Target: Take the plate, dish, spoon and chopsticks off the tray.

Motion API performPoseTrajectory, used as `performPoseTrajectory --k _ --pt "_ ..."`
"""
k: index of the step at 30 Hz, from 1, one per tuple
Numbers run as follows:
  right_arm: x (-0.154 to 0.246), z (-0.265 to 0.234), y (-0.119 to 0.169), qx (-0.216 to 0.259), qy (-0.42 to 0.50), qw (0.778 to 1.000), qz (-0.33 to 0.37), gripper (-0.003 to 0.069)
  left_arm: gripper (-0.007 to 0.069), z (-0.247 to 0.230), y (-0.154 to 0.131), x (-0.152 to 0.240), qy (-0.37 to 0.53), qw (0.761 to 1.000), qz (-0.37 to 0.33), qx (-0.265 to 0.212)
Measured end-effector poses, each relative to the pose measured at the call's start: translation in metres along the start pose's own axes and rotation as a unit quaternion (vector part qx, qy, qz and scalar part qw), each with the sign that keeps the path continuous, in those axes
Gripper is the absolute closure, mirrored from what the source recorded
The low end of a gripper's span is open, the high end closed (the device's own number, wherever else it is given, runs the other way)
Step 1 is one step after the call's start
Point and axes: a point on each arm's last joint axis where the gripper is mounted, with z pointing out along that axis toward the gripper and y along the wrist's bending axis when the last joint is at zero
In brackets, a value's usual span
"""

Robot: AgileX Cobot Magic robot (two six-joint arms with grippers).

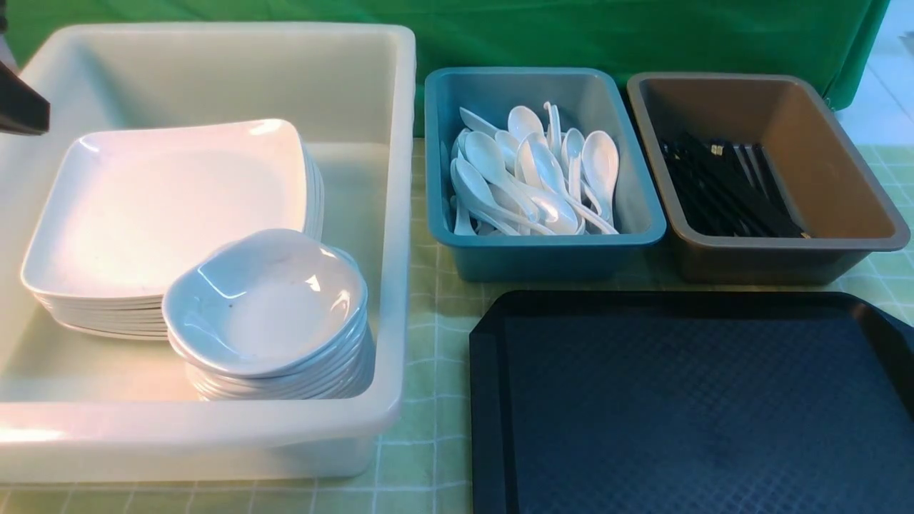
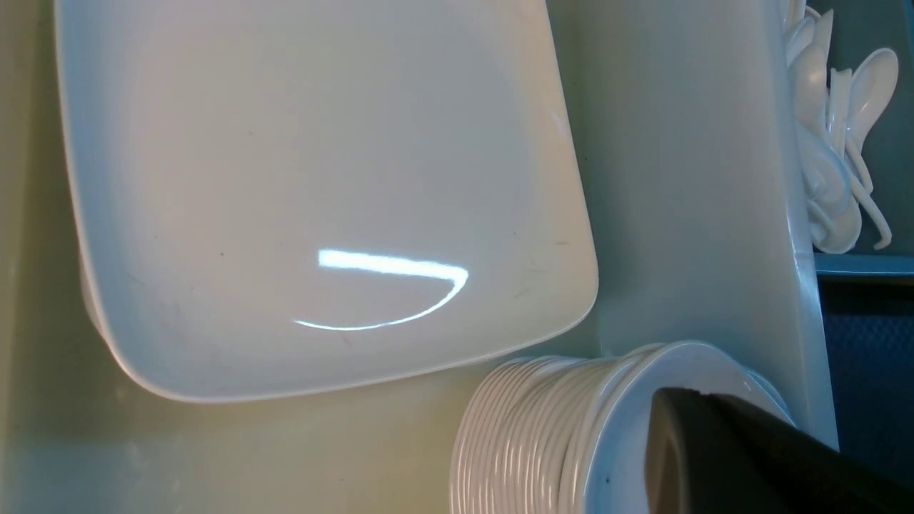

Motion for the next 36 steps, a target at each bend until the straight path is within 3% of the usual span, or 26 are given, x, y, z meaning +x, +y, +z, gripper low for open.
performPoseTrajectory --k 6,15,36 --pt "0.079 -0.043 -0.002 -0.005 -0.035 0.999 -0.009 0.0648 0.0633 0.0 0.0 0.0 0.0 1.0 0.004 -0.001" --pt "0.176 0.014 0.036 -0.056 -0.167 0.984 -0.038 0.0648 0.0633 0.0 0.0 0.0 0.0 1.0 0.007 -0.001" --pt "0.19 0.027 0.044 -0.069 -0.189 0.979 -0.041 0.0606 0.0633 0.0 0.003 -0.001 -0.003 1.0 0.019 -0.016"
